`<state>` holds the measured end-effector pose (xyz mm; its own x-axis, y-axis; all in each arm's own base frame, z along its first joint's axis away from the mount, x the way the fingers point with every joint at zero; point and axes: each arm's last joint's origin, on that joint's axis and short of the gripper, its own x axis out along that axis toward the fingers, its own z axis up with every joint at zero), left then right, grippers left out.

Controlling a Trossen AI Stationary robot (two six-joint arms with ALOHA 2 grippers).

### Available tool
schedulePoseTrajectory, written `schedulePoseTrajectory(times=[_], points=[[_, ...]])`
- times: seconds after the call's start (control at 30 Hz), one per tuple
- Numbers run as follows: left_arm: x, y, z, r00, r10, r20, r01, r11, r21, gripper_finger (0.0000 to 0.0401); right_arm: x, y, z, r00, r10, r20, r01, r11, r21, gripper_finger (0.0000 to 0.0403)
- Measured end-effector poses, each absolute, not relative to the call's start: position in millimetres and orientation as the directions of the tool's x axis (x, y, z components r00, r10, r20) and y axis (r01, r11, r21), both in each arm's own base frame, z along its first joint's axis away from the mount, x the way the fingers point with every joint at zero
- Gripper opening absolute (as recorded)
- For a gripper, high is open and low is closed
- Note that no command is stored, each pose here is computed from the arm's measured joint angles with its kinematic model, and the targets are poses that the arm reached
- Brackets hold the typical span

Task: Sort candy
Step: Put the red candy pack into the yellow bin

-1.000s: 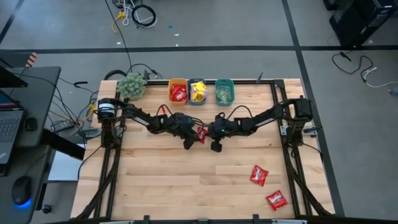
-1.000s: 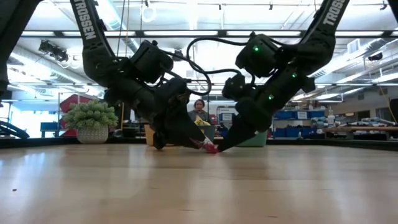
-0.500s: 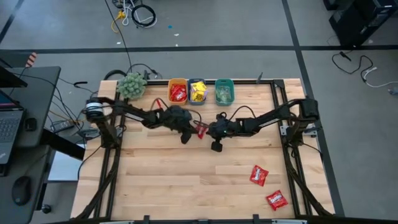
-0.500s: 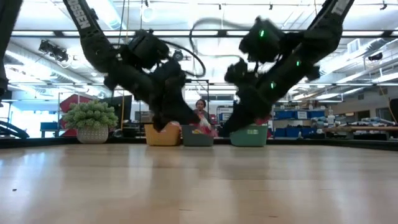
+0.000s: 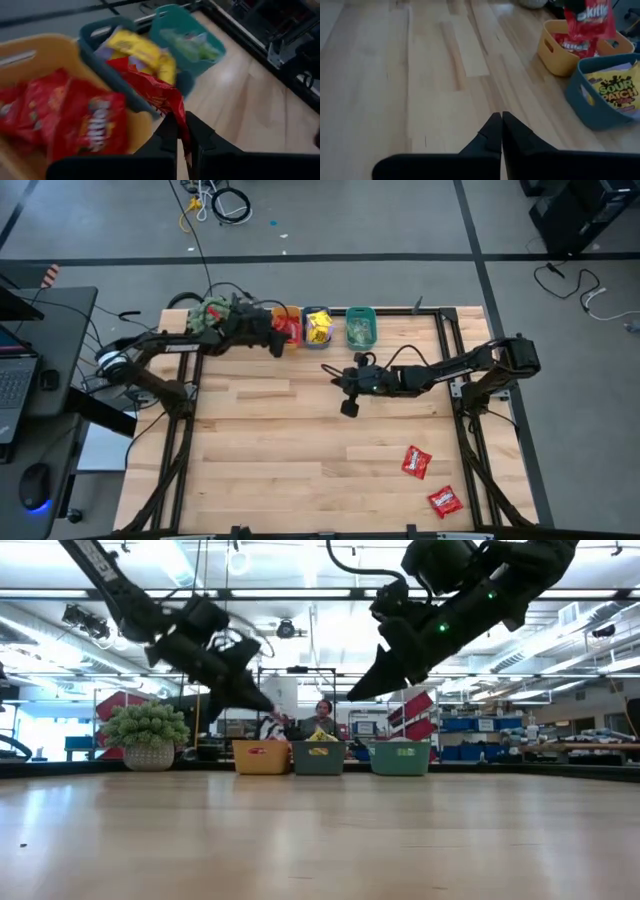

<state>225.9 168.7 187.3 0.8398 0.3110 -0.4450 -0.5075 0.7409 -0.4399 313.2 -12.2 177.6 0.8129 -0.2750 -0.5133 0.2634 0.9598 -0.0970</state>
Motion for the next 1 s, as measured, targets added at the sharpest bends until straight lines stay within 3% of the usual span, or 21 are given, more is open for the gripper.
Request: schedulePoseTrajectory(times=[0.33, 0.8, 1.0], points=[[208, 211, 152, 0.833, 0.319, -0.452, -0.536, 0.666, -0.518, 0.0014, 314, -12, 176, 0.811, -0.276, -0.516, 0.263, 0.960, -0.100, 0.0001], [205, 214, 152, 0.819, 0.347, -0.457, -0.543, 0.728, -0.419, 0.0148, 313, -12, 175, 0.805, -0.276, -0.525, 0.264, 0.959, -0.100, 0.0005], [203, 214, 167, 0.815, 0.403, -0.416, -0.544, 0.779, -0.313, 0.0164, 313, -12, 175, 0.802, -0.276, -0.530, 0.263, 0.959, -0.101, 0.0005]])
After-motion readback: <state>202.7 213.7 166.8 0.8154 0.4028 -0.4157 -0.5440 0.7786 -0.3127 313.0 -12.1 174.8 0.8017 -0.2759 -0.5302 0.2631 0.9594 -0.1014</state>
